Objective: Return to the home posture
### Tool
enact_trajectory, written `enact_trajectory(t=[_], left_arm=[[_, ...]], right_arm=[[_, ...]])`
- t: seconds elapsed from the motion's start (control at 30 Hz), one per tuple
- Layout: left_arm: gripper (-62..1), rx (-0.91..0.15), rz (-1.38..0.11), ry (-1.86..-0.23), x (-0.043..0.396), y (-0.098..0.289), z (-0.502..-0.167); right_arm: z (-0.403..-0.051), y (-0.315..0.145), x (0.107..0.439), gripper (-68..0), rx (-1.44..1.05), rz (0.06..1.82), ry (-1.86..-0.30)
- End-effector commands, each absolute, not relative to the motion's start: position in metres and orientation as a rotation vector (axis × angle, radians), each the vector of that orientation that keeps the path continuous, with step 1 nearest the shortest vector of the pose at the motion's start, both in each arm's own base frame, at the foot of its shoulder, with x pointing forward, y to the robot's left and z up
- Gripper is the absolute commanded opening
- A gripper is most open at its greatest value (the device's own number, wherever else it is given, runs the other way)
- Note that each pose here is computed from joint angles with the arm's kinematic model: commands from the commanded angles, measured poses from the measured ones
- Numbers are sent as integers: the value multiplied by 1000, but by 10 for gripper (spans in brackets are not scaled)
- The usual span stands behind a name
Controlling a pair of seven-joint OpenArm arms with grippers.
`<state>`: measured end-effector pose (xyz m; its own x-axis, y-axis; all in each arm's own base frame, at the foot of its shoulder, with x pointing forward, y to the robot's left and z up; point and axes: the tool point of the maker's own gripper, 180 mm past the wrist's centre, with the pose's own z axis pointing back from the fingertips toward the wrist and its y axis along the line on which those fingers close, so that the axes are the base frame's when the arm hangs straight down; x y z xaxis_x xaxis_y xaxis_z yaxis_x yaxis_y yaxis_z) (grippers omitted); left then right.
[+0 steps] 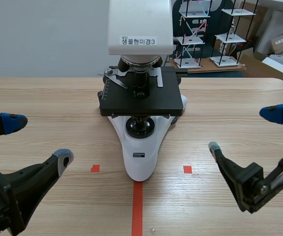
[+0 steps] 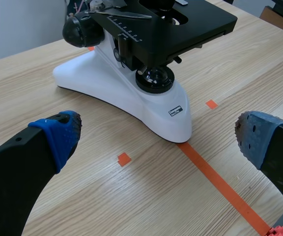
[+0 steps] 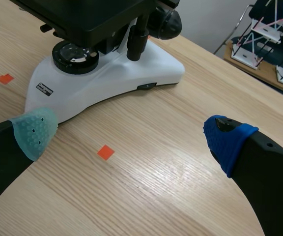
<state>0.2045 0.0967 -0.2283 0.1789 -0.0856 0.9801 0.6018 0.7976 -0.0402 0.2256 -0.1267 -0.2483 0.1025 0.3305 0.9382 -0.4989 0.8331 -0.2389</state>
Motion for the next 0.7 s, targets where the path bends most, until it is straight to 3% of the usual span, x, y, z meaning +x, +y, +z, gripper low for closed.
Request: enact_trajectory(t=[0.0,0.67], left_arm=[[14,-491,-509,-1339,205,93,-219],[14,-491,-509,-1339,205,93,-219]], right_arm=[[-241,-128,229,4,150,613,-1361],[-233,-131,220,4,163,607,-1403]])
